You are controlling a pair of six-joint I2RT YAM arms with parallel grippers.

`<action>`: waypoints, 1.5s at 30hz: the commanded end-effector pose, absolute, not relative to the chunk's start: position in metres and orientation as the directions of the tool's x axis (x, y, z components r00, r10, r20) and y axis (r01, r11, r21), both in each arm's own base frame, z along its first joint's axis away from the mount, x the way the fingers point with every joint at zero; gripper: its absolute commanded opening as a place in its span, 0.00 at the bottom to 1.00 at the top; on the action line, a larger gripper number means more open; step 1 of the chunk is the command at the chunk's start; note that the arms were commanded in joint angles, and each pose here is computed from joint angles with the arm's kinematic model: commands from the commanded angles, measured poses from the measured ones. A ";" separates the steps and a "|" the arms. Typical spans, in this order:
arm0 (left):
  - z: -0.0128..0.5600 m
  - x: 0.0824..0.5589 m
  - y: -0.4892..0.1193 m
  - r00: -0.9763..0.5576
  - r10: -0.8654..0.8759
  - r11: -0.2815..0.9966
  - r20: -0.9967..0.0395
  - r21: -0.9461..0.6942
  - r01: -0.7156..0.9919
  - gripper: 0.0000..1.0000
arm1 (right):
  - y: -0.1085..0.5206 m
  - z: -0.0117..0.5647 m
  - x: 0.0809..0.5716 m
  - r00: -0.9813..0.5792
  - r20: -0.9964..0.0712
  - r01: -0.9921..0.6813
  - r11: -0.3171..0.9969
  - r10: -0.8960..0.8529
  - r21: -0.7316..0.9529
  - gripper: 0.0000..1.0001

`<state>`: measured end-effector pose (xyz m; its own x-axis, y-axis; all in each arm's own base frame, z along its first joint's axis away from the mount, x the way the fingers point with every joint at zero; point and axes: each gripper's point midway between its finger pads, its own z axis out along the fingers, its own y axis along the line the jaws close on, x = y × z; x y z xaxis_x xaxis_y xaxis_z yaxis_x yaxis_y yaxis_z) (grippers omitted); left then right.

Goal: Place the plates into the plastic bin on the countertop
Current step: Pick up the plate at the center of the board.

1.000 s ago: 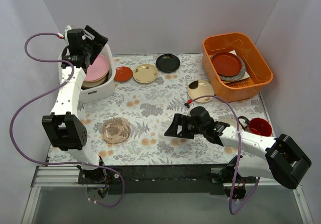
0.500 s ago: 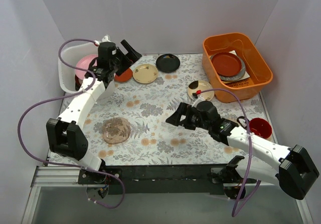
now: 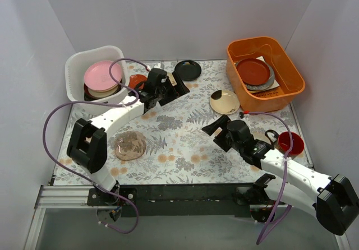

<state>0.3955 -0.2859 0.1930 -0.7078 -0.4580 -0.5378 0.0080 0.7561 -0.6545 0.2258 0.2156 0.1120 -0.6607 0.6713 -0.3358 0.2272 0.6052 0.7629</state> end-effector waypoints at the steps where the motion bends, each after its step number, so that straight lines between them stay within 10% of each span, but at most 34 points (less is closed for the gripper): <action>1: 0.156 0.391 -0.311 -0.758 -0.433 0.752 -0.489 -0.659 -0.005 0.90 | 0.211 0.127 0.235 -0.608 -0.323 0.235 0.553 0.726 0.800 0.94; 18: 0.046 0.398 -0.377 -0.867 -0.376 0.752 -0.326 -0.655 -0.080 0.82 | 0.179 0.234 0.232 -0.477 -0.458 0.048 0.542 0.751 0.839 0.96; 45: -0.011 0.396 -0.444 -0.924 -0.304 0.746 -0.233 -0.661 -0.079 0.62 | 0.173 0.237 0.234 -0.487 -0.483 0.049 0.575 0.728 0.817 0.97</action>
